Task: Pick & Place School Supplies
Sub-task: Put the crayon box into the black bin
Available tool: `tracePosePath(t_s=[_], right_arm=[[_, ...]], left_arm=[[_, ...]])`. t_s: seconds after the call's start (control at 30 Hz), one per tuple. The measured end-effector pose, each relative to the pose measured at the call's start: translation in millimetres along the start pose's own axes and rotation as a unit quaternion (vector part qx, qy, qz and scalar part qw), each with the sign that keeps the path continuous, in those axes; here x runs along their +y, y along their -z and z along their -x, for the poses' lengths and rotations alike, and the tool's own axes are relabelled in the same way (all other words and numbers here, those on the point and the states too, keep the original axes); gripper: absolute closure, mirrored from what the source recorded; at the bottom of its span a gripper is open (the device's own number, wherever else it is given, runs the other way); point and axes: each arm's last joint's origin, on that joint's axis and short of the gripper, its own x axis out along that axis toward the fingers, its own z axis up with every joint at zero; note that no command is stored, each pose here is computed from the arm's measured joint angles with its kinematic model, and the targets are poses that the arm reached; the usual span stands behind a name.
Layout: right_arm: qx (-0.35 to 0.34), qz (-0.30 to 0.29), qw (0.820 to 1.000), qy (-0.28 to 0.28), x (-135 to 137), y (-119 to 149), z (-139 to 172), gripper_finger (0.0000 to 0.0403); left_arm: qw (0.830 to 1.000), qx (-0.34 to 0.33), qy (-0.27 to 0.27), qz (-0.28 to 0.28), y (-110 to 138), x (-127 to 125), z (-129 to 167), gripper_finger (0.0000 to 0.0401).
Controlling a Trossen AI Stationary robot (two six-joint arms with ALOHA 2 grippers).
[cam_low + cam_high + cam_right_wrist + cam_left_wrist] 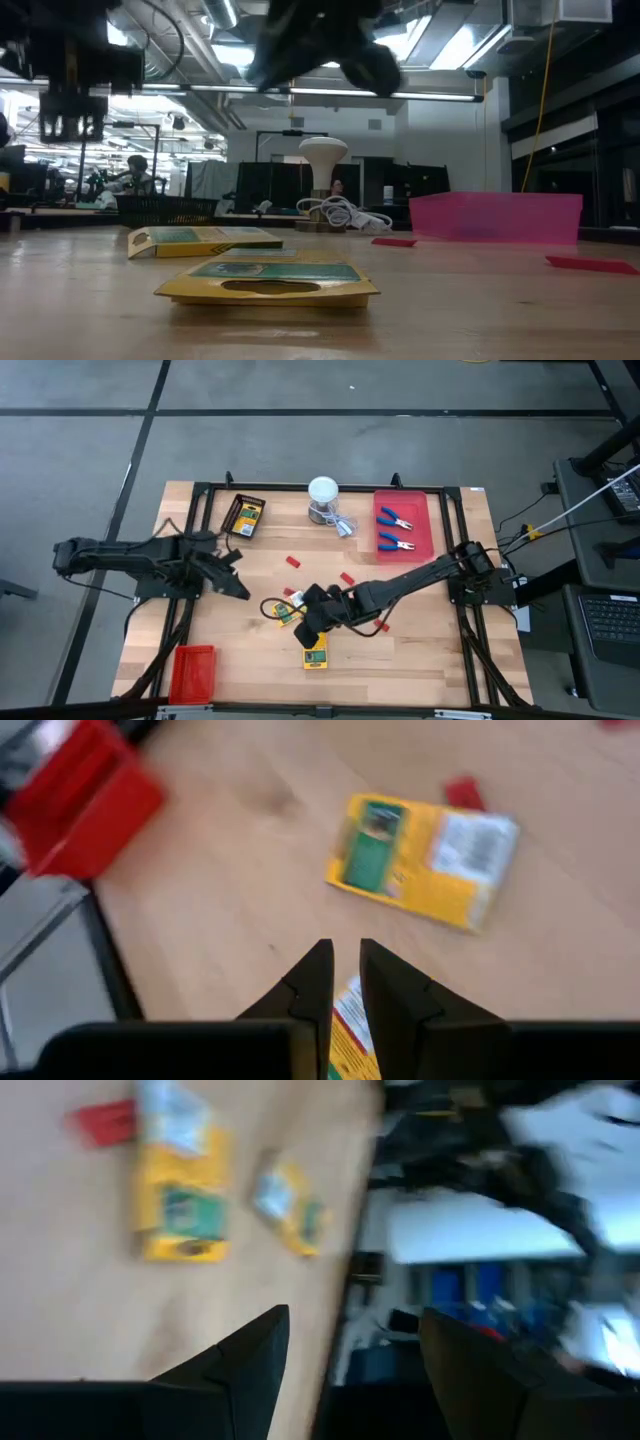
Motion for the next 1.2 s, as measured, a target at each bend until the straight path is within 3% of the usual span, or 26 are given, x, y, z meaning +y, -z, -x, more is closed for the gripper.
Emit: tracePosePath(t_s=[0.13, 0.37, 0.73, 1.2], right_arm=[[0.008, -0.085, 0.996, 0.034, -6, 3, 0, 0.0342], [0.016, -0.137, 0.99, 0.038, -14, -2, -19, 0.0352], [0.067, -0.145, 0.986, 0.054, -21, 11, -46, 0.0397], [0.057, -0.108, 0.99, 0.072, -32, 19, -61, 0.0401]], left_arm=[[0.999, -0.038, -0.017, 0.009, -7, 2, -12, 0.018], [0.998, -0.015, -0.058, 0.029, -13, 13, -36, 0.018], [0.994, -0.013, -0.099, 0.033, -20, 22, -59, 0.018], [0.989, -0.01, -0.145, 0.038, -27, 28, -73, 0.018]])
